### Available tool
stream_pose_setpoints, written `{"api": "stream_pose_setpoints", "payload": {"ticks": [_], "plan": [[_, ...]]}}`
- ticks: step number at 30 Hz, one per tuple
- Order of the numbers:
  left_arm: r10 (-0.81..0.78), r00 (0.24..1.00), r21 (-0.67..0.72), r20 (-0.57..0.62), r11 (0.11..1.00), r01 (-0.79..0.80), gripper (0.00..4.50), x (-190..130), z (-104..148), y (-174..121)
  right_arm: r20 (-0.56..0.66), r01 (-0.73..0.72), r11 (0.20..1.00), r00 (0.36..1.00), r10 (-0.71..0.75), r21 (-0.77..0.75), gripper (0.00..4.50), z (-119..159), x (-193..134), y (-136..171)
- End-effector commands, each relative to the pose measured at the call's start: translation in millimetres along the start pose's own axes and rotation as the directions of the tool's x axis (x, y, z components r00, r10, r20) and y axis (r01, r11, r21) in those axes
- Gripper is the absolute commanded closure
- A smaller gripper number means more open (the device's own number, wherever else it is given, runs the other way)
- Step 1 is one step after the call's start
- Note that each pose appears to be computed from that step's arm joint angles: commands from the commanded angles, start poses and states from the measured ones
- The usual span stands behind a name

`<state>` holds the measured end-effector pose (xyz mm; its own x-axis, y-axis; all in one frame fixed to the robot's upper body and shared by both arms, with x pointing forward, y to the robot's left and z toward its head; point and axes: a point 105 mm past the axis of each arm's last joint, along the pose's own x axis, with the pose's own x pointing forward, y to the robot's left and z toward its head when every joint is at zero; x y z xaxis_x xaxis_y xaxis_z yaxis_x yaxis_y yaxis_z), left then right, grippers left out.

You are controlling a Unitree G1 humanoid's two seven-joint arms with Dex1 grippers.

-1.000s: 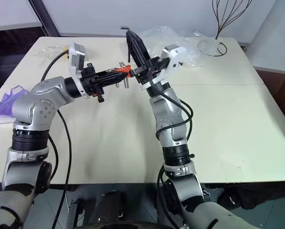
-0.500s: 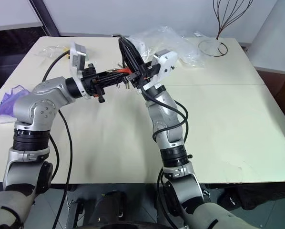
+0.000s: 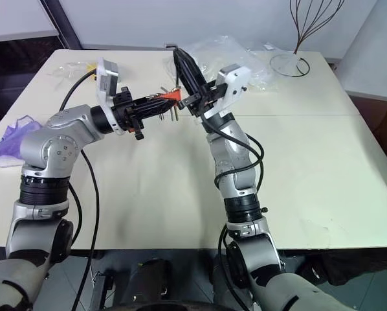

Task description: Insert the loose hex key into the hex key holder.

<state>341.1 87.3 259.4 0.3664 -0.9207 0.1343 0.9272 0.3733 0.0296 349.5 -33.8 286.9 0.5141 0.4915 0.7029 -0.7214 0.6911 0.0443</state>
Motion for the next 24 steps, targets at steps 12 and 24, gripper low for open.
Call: {"api": "stream_pose_setpoints", "payload": {"ticks": [12,24], "plan": [[-0.013,0.999,0.059,0.045,0.998,0.01,4.5,2,18,-2,0.054,-0.029,0.999,0.998,0.032,-0.043,4.43,19,8,3],[0.014,0.999,0.058,0.038,0.998,-0.016,4.5,-2,15,6,0.056,-0.009,0.995,0.998,0.015,-0.097,4.43,31,4,-8]]}}
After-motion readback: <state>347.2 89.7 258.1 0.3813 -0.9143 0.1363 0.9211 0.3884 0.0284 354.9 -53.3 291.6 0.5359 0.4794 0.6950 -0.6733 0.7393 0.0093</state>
